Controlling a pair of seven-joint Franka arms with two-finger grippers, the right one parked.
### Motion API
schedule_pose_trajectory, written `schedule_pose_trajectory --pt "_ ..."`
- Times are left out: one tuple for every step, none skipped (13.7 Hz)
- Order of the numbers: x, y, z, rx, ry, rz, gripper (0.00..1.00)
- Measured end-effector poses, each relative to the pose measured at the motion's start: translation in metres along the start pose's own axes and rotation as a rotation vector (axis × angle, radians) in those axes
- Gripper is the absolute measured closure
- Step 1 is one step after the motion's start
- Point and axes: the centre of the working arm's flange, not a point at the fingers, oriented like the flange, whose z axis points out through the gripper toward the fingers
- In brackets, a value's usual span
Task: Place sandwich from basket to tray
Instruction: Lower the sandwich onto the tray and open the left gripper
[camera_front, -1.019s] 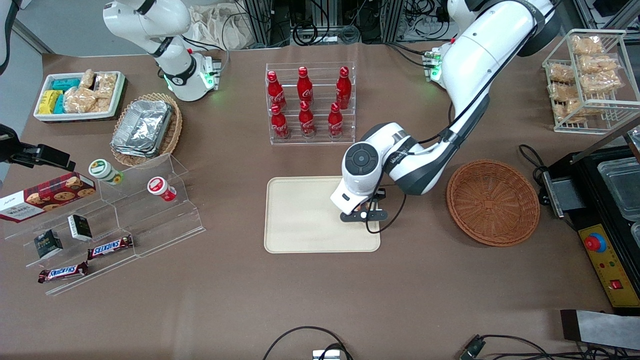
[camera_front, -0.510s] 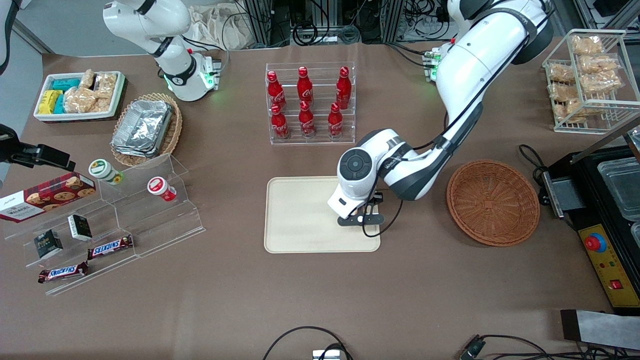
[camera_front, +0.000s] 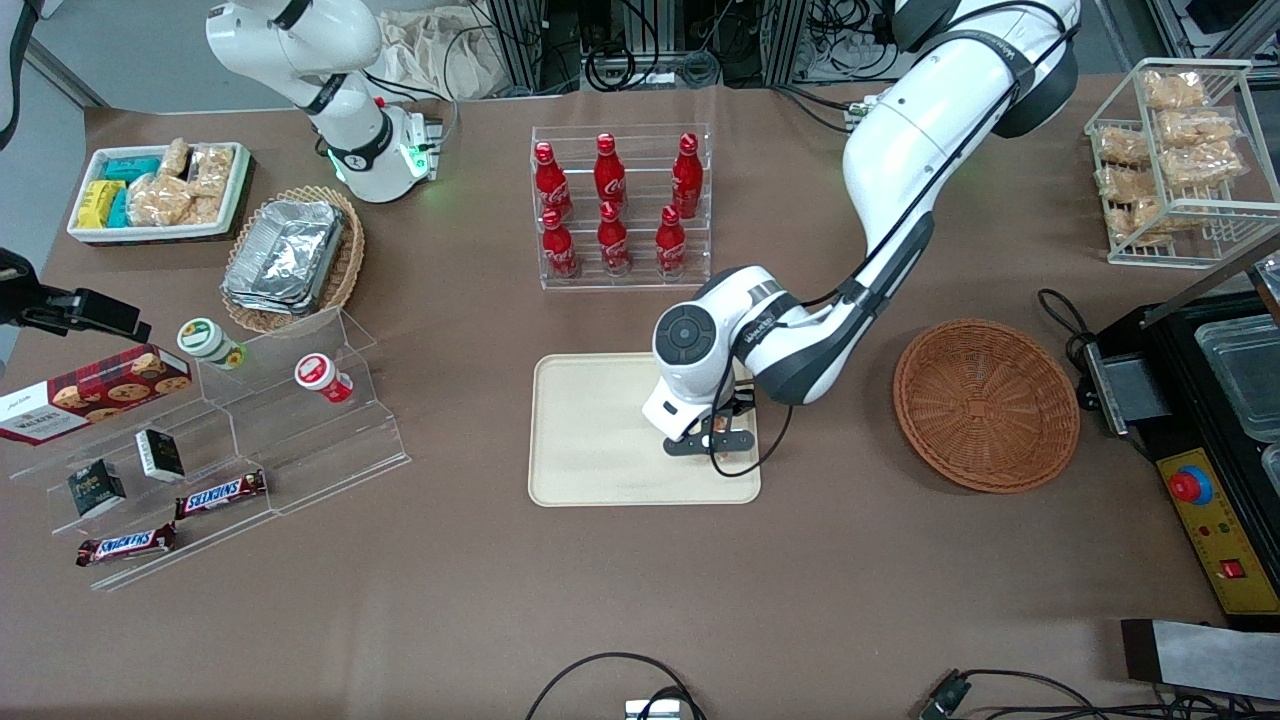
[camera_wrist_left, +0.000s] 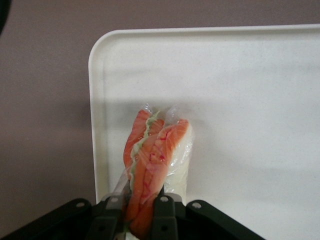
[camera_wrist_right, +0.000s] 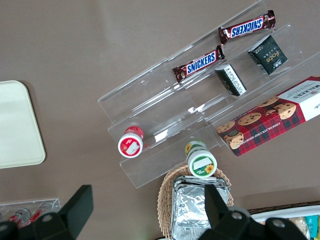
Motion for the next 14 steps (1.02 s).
schedule_pose_trajectory --pt "0.000 0.000 0.000 0.000 0.000 -0.001 0.81" --pt "0.000 0.000 0.000 0.000 0.000 -0.001 0.81" --pt "0.001 0.000 -0.001 0.000 0.001 -0.002 0.74" --pt "0.001 -0.001 -0.001 -0.001 0.002 -0.003 0.64" --pt "0.002 -0.001 -0.001 -0.001 0.003 -0.004 0.55" --pt "0.002 -0.001 -0.002 -0.001 0.004 -0.006 0.46" --pt "0.003 -0.002 -0.002 0.000 0.004 -0.008 0.35" --pt "0.004 -0.003 -0.003 0.007 0.000 -0.011 0.29" --pt "0.005 -0.005 -0.005 0.018 -0.006 -0.017 0.28" --pt "0.007 -0.008 -0.007 0.028 -0.010 -0.023 0.23" --pt "0.010 -0.011 -0.012 0.030 -0.007 -0.031 0.13" --pt "0.014 -0.015 -0.018 0.029 -0.001 -0.040 0.04" --pt "0.019 -0.020 -0.027 0.026 0.009 -0.052 0.00" --pt "0.025 -0.028 -0.037 0.022 0.017 -0.069 0.00"
